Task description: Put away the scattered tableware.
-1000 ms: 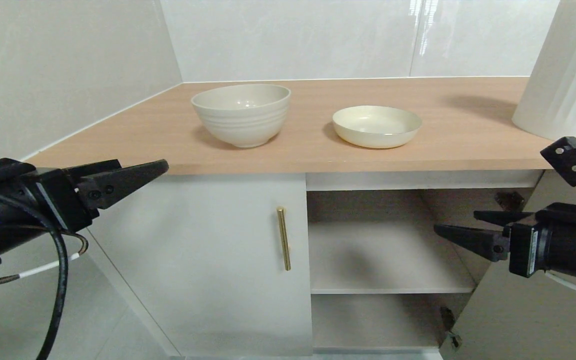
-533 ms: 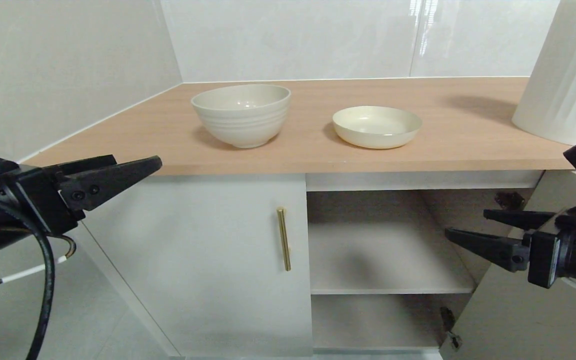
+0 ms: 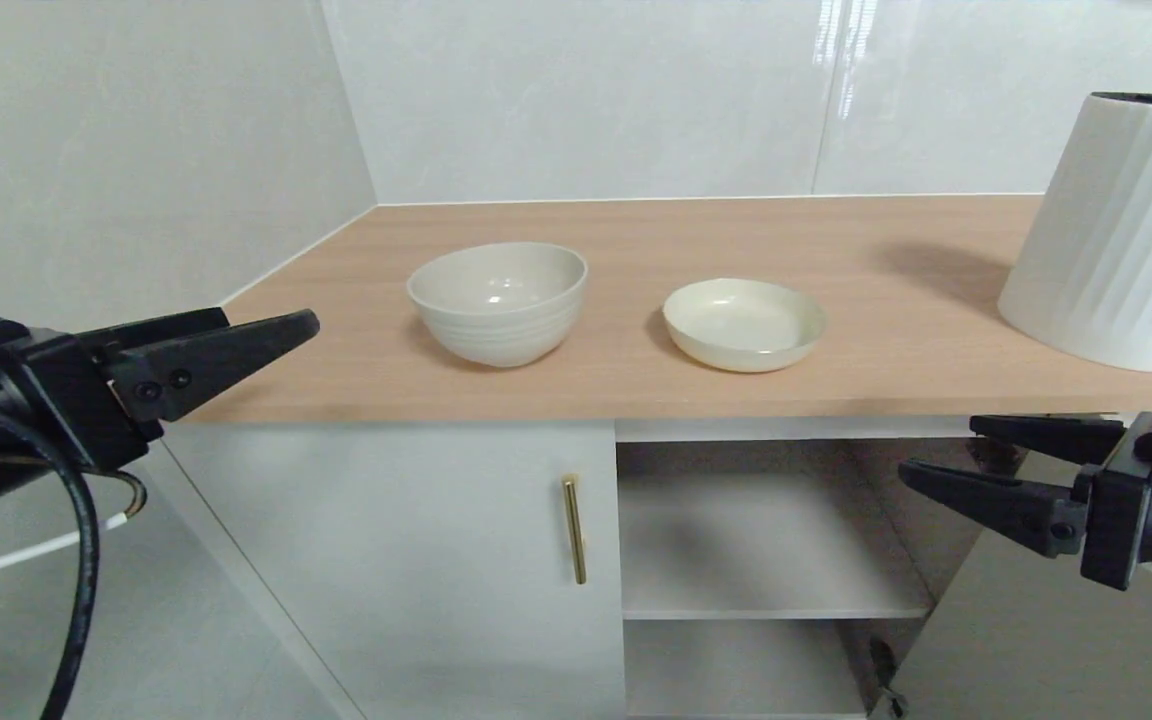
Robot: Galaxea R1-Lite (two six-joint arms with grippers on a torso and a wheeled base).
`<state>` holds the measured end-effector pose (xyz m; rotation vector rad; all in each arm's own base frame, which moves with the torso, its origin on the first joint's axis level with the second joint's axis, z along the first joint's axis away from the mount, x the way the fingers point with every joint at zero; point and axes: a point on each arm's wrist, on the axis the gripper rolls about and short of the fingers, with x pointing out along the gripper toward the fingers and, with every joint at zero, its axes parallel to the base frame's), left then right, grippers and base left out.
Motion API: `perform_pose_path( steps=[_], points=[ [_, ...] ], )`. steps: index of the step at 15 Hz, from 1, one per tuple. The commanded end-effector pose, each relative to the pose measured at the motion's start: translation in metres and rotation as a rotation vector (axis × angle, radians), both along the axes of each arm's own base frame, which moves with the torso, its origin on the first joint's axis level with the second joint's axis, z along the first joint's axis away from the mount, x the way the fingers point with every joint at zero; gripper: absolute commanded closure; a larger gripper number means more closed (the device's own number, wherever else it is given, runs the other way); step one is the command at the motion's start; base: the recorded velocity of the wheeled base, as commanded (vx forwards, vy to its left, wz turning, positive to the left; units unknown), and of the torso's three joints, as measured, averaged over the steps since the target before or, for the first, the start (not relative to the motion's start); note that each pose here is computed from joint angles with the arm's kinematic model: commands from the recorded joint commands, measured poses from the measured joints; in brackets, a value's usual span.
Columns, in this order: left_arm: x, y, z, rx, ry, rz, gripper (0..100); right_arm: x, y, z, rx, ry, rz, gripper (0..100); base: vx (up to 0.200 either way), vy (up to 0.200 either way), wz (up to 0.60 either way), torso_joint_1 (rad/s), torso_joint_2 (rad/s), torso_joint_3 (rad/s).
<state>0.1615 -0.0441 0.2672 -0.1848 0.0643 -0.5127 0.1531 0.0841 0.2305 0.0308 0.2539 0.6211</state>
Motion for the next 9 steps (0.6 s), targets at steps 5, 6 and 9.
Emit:
perform_pose_path(
  steps=[5,6,9],
  points=[
    [0.025,-0.006,0.002,0.006,0.027,-0.020,0,0.017,0.008,-0.002,-0.012,-0.029,0.003,0,0.000,0.000,0.00,0.171,-0.47,-0.297],
    [0.029,-0.008,0.002,0.006,0.030,-0.030,0,0.019,0.010,-0.002,-0.007,-0.039,0.003,0,0.000,0.000,0.00,0.183,-0.48,-0.305],
    [0.067,-0.014,0.008,0.008,0.044,-0.033,0,0.044,0.022,-0.003,-0.045,-0.093,0.001,0,0.000,0.000,0.00,0.119,-0.30,-0.183]
  ],
)
